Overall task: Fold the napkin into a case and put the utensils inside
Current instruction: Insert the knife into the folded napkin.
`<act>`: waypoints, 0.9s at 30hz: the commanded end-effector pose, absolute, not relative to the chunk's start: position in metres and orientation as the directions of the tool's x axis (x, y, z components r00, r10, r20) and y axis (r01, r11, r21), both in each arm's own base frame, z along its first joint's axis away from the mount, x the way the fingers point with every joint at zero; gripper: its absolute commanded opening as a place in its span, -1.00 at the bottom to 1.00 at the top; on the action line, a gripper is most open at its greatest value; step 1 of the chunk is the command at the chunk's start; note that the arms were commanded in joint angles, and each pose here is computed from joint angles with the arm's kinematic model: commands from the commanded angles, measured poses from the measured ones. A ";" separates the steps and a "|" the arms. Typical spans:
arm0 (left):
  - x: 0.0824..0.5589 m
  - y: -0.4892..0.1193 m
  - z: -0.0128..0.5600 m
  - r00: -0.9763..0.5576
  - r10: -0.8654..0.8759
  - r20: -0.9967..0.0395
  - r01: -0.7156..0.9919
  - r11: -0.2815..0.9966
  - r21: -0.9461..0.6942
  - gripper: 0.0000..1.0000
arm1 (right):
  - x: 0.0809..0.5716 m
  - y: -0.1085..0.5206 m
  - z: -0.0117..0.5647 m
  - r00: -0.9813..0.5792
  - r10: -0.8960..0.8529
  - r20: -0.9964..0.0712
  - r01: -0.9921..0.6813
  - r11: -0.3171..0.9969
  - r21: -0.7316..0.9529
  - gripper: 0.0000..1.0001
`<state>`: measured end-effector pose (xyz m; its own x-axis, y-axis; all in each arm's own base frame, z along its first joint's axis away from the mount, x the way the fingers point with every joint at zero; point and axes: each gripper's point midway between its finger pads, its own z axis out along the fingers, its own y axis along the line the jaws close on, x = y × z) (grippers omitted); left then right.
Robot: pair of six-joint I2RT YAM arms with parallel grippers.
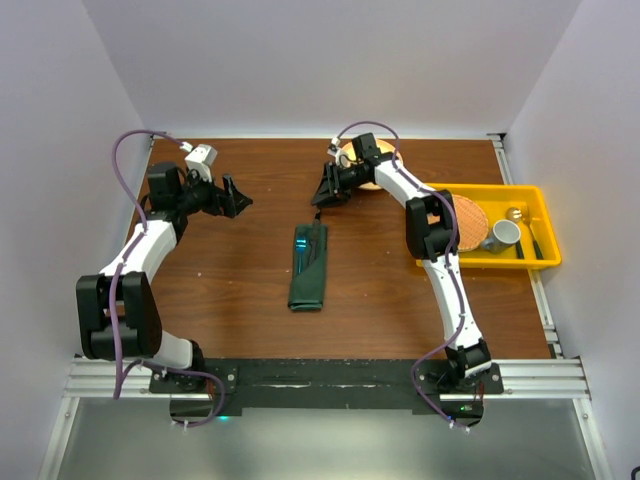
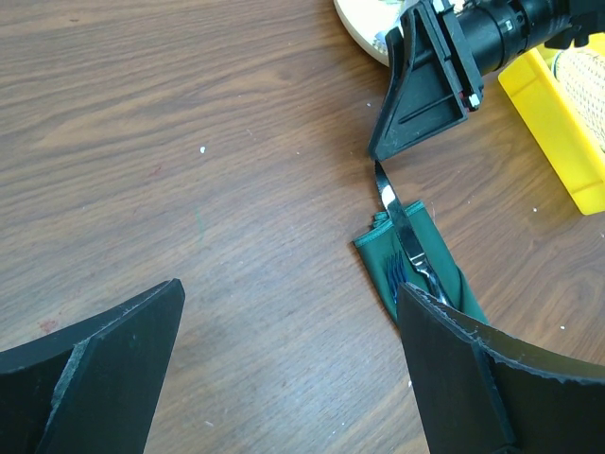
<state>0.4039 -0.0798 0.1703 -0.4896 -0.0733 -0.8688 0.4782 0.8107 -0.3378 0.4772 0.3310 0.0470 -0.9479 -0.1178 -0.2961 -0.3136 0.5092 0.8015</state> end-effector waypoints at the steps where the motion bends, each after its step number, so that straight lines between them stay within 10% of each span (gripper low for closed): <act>1: 0.414 -0.078 0.192 -0.431 -0.064 -0.900 0.509 0.806 -0.302 1.00 | 0.472 0.334 0.041 -0.955 -0.124 -0.270 -0.296 0.477 0.828 -0.19; 27: 0.413 -0.078 0.189 -0.436 -0.070 -0.897 0.508 0.804 -0.310 1.00 | 0.497 0.308 0.055 -0.946 -0.053 -0.320 -0.302 0.503 0.809 0.08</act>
<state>0.4035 -0.0808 0.1713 -0.4884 -0.0732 -0.8695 0.4842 0.8063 -0.3399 0.4895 0.3153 0.0410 -0.9592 -0.0696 -0.2740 -0.2725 0.4863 0.8302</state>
